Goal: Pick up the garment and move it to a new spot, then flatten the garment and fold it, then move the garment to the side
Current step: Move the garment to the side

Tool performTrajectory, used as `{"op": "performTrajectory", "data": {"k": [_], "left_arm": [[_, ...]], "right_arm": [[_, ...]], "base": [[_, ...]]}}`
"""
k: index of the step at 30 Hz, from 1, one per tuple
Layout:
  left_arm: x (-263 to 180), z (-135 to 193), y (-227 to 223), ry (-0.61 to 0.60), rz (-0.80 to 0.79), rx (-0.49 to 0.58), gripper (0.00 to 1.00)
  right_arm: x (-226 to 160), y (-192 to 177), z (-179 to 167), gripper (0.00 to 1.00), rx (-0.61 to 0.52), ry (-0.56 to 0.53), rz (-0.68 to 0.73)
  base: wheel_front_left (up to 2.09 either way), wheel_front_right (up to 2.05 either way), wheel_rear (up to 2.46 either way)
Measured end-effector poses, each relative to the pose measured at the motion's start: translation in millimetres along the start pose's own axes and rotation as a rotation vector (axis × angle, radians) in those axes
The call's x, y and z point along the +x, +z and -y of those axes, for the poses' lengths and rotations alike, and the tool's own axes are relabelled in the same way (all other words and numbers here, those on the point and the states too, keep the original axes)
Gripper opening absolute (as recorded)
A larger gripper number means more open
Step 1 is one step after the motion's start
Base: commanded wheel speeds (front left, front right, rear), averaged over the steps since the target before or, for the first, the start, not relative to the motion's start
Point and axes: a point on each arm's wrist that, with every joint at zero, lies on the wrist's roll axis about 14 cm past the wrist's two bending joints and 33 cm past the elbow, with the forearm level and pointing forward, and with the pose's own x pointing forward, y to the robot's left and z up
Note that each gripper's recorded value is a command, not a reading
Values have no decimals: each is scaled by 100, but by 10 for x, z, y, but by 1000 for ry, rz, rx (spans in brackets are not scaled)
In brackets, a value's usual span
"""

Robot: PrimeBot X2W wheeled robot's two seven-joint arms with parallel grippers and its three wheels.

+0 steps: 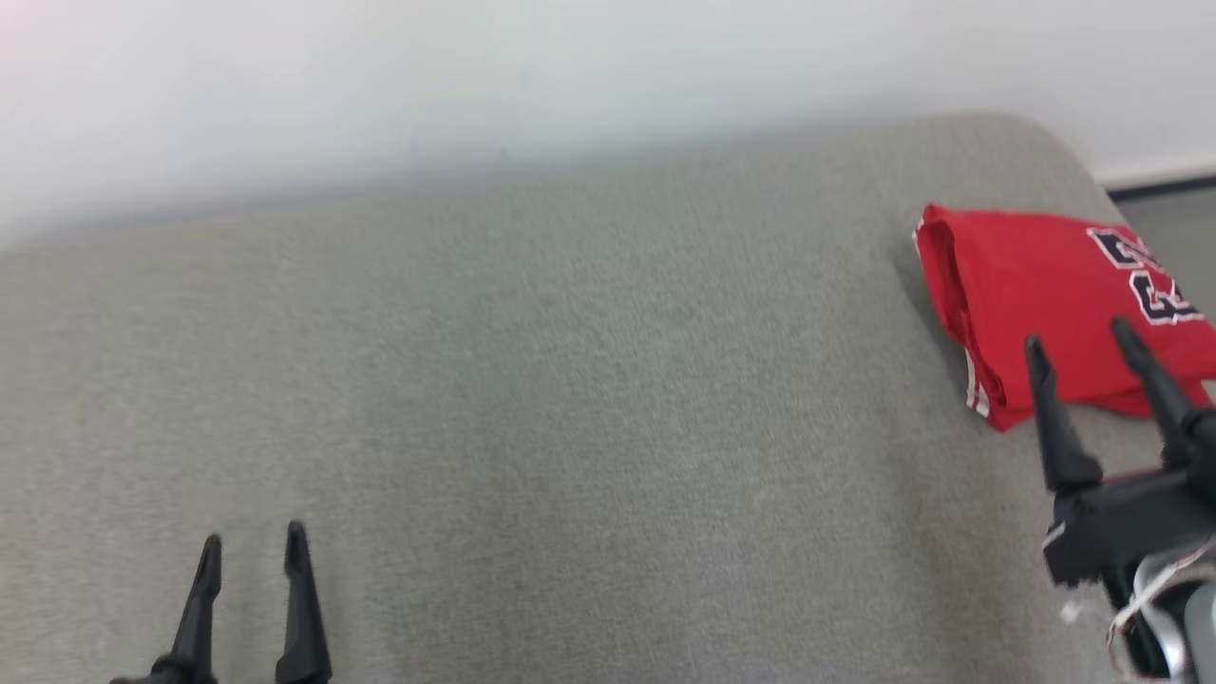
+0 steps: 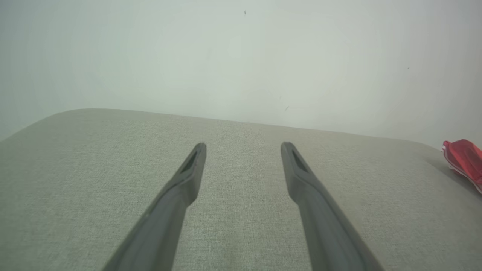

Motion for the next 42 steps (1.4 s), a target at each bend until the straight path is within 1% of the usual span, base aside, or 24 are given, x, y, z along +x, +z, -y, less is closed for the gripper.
{"op": "performTrajectory", "data": {"k": [7,13,16,20,28,42], "left_arm": [[-305,-269,198,104,43,-11,100],[-509,-396,219,146,44,-2,100],[-586,-453,221,165,42,7,100],[-672,-507,211,182,37,18,100],[-771,-530,158,184,18,31,100],[-858,-560,77,192,-11,40,100]], "right_arm": [[-269,44,-265,100,111,28,68],[-463,-154,-448,100,181,33,46],[-528,-230,-522,100,188,40,44],[-596,-334,-640,100,230,41,36],[-676,-510,-839,100,263,64,-6],[-643,-604,-926,100,271,79,-32]], "base": [[0,0,0],[0,0,0],[0,0,0],[0,0,0],[0,0,0],[0,0,0]]}}
